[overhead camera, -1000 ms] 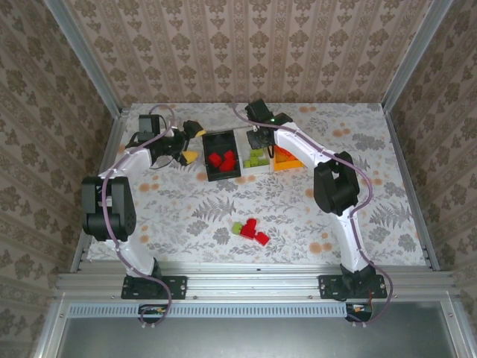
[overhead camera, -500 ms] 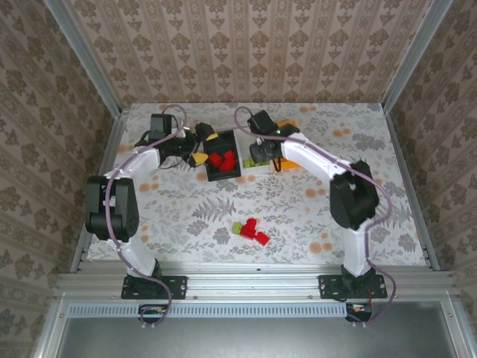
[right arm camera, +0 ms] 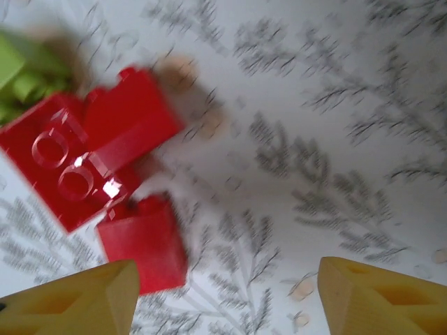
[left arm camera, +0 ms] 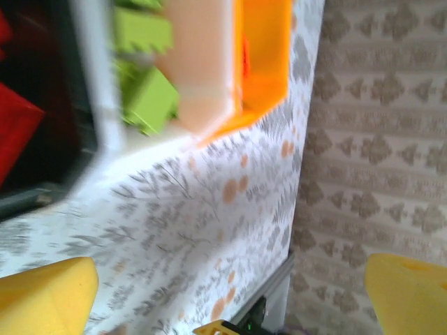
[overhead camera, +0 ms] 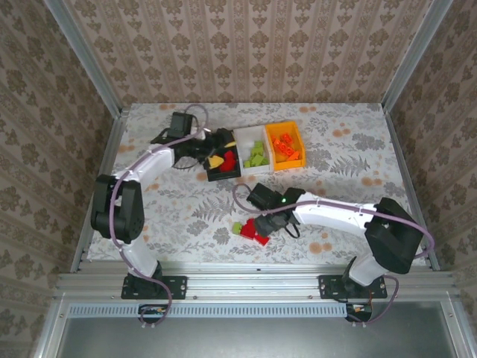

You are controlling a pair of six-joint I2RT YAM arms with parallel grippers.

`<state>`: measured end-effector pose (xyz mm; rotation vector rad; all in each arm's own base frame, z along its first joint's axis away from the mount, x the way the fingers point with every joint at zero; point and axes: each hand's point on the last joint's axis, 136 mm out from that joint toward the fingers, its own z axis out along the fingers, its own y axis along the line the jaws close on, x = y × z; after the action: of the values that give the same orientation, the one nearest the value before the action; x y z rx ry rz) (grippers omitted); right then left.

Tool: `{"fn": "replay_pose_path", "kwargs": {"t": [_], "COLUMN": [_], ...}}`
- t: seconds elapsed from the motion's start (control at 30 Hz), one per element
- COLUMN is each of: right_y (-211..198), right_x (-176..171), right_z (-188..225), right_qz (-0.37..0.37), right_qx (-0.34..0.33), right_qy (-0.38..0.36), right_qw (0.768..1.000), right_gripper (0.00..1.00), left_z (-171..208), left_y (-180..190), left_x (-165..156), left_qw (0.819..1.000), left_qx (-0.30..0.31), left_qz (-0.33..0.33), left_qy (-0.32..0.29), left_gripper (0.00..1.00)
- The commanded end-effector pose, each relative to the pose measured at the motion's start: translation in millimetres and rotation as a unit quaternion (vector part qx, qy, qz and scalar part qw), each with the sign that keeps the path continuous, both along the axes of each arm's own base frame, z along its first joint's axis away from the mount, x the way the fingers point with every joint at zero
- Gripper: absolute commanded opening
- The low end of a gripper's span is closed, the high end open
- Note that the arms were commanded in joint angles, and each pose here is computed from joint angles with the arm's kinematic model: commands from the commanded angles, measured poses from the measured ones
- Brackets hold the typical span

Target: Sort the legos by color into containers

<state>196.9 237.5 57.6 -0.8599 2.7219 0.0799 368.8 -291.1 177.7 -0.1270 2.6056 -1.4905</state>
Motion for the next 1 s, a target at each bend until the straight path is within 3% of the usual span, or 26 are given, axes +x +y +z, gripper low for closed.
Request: {"fn": "replay_pose_path", "kwargs": {"t": [0.0, 0.1, 0.43, 0.53, 0.63, 0.77, 0.97], "right_y": [14, 19, 20, 19, 14, 6, -7], "right_x": [-20, -26, -21, -14, -11, -8, 1], "right_z": [-1, -11, -42, -46, -48, -38, 15], "right_qz": [0.012, 0.030, 0.040, 0.036, 0.032, 0.027, 0.019], "right_qx": [0.040, 0.035, -0.008, -0.016, -0.027, -0.037, -0.037], "right_qy": [0.025, 0.032, 0.041, 0.026, 0.016, -0.004, -0.052], "right_qw": [0.999, 0.998, 0.998, 0.999, 0.999, 0.999, 0.998], "right_gripper": [0.72, 0.73, 0.68, 0.62, 0.47, 0.39, 0.36], "left_z": [-7, -16, -14, -8, -2, 5, 17], "left_y": [-24, -39, -30, -28, -14, -5, 22], "left_x": [-18, -31, -23, -22, -10, -3, 17], "left_qw": [0.998, 0.996, 0.997, 0.998, 0.999, 0.999, 1.000], "left_qx": [-0.009, -0.001, 0.001, -0.005, -0.011, -0.017, -0.024], "left_qz": [-0.058, -0.083, -0.069, -0.066, -0.046, -0.033, 0.003], "left_qy": [0.013, 0.021, 0.019, 0.015, 0.008, 0.004, -0.009], "left_gripper": [1.00, 1.00, 1.00, 1.00, 1.00, 1.00, 1.00]}}
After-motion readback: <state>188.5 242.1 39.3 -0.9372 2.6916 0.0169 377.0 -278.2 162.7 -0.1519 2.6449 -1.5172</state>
